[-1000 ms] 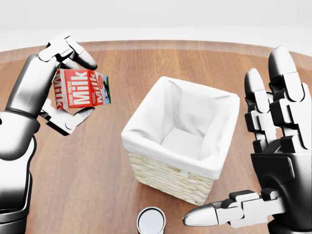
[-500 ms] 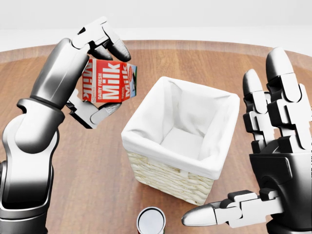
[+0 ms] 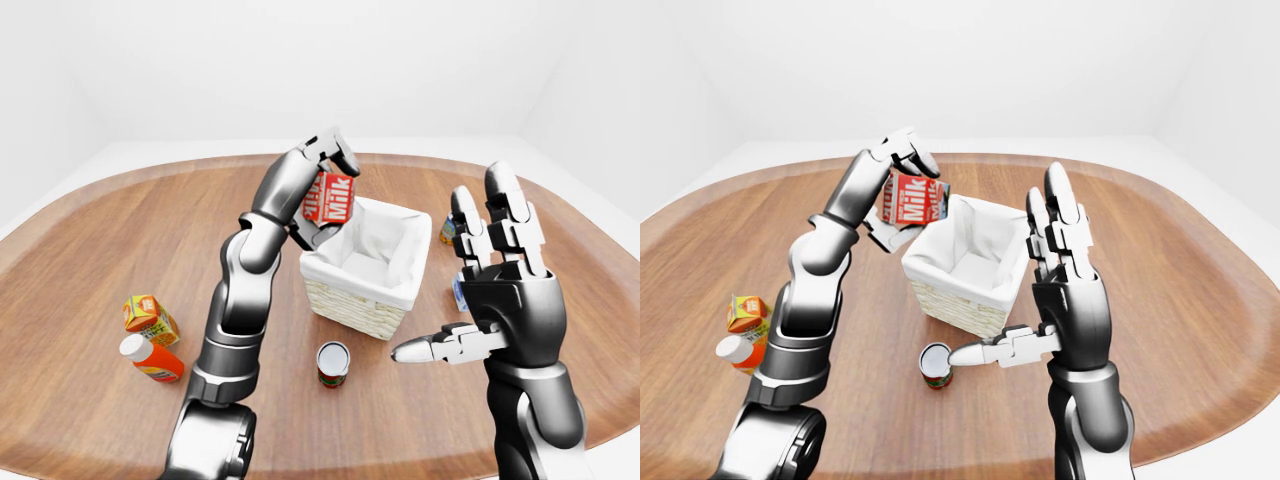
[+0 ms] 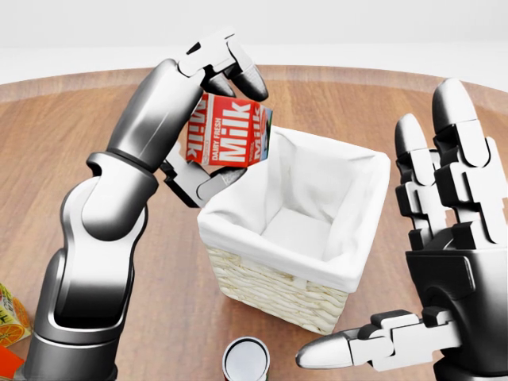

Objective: Pick the milk and place it in the basket.

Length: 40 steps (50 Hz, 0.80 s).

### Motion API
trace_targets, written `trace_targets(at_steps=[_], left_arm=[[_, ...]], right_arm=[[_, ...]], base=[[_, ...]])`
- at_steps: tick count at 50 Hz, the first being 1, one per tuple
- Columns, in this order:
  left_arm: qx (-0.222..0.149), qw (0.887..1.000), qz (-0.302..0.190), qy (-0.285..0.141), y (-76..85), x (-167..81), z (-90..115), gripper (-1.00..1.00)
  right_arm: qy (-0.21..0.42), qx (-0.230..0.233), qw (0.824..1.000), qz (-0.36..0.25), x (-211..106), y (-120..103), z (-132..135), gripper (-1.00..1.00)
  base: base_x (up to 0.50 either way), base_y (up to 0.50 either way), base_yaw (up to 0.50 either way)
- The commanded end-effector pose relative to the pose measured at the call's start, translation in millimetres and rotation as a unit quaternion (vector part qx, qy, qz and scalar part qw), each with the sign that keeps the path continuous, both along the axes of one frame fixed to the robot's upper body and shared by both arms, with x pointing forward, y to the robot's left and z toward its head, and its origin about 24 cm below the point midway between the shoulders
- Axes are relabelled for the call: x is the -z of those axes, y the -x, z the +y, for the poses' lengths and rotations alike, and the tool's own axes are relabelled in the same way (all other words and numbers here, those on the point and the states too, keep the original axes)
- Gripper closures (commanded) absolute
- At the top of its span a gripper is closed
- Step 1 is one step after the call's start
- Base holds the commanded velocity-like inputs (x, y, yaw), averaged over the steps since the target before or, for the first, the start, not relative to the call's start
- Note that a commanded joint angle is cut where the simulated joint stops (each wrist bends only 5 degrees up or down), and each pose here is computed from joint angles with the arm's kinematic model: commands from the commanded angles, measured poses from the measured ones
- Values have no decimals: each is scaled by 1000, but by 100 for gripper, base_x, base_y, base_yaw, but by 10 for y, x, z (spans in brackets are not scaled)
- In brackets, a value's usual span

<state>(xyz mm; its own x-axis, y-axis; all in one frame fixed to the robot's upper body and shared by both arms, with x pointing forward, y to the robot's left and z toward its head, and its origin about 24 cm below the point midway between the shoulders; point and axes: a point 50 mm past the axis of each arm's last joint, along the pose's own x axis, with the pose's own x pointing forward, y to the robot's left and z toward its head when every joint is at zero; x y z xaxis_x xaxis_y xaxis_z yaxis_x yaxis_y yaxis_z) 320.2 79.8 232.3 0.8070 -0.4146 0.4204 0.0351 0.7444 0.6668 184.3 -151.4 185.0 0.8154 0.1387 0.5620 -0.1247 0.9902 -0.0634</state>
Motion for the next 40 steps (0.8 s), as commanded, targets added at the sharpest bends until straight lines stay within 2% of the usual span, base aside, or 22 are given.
trace_targets(at_steps=[1,7,12,26,40], left_arm=[[18,999,-1,34,-64,-69,-176,100],[9,999,39,34,-247,91,-220,100],[8,998,46,31,-356,154,-261,100],[19,998,65,19,-496,300,-422,100],[4,994,105,13,-627,435,-523,100]], right_arm=[[0,0,1000,-1,-5,1,-3,-100],[0,0,1000,-3,-11,7,-2,-100],[-1,1,1000,-3,-13,7,-8,-100],[-1,1,1000,-5,-19,10,-9,-100],[-1,1,1000,1,4,-7,-11,-100]], base=[[0,0,0],[0,0,0],[0,0,0],[0,0,0],[0,0,0]])
